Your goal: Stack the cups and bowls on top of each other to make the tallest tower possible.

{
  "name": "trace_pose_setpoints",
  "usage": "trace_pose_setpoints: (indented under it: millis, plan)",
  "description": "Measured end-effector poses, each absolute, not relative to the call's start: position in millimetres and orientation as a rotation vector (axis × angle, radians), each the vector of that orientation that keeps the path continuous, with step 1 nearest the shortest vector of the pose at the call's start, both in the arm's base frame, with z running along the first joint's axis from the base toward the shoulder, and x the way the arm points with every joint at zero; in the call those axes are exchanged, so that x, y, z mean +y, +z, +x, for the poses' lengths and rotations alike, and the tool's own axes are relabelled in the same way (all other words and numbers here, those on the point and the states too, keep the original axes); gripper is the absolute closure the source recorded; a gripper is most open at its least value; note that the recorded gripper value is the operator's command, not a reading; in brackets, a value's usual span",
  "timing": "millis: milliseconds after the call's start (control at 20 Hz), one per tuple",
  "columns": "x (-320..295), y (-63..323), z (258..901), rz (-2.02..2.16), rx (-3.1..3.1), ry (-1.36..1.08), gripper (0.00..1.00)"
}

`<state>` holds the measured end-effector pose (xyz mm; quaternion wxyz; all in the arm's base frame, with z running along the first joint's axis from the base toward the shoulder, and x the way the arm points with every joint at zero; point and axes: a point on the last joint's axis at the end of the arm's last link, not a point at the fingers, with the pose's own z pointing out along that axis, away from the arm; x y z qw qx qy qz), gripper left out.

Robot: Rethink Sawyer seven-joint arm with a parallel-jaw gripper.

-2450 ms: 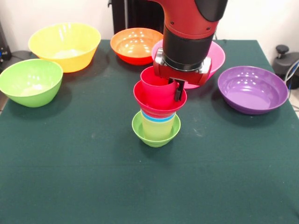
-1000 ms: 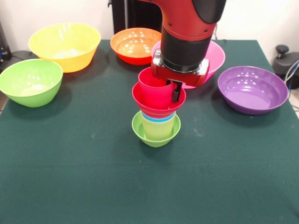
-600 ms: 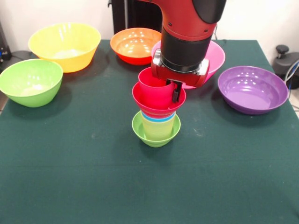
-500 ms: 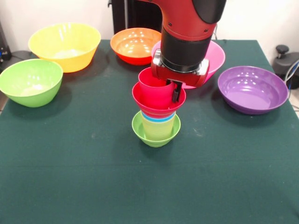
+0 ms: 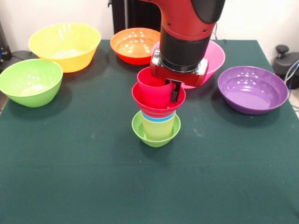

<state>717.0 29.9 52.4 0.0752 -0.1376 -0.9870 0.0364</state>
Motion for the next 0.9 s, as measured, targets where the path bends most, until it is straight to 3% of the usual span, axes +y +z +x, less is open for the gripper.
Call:
trace_pose_setpoints:
  millis: [450, 500, 900]
  plan:
    - [29.3, 52.3, 716.8, -0.414, -2.96, 0.111, 1.0]
    - [29.0, 52.5, 717.0, -0.414, -2.96, 0.112, 0.0]
    - [26.8, 52.9, 716.7, -0.416, -2.96, 0.119, 0.0]
